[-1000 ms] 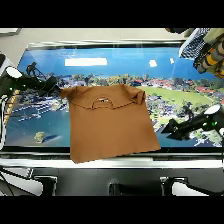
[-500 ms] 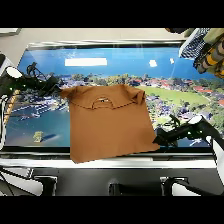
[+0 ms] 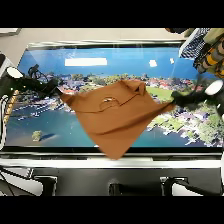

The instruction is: Fold the clothes and pants, and hang the long-sleeved shirts on hangers.

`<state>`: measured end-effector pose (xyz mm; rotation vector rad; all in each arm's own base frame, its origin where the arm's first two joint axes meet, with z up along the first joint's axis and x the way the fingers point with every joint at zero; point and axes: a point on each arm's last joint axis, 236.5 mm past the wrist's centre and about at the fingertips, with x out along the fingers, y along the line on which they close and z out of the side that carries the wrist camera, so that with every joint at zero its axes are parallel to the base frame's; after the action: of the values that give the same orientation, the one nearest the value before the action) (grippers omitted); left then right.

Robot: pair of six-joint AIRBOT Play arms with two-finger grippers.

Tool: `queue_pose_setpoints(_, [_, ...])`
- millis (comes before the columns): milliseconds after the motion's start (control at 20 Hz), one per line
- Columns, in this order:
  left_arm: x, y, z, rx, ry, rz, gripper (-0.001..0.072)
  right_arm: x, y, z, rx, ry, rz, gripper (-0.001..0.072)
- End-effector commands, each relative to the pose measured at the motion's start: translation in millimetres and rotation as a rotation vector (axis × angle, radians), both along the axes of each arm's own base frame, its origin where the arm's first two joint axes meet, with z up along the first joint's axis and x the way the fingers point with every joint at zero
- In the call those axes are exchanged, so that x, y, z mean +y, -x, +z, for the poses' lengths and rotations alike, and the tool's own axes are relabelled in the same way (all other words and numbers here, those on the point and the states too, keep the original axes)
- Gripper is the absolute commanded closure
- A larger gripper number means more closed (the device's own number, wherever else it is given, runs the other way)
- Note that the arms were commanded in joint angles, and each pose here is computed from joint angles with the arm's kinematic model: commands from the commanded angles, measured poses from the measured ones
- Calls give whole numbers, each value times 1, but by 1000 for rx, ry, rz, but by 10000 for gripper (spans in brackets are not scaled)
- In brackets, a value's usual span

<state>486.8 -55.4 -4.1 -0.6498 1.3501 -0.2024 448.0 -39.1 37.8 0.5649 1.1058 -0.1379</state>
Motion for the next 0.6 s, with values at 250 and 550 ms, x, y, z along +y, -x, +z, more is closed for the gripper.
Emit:
queue_pose_setpoints(250, [-31,49,-37,179,29,-89,692,9,-70,11,-2,-182,-128,338])
queue_pose_setpoints(550, [-28,49,-35,172,29,-86,692,-7,17,40,97,-101,158,222])
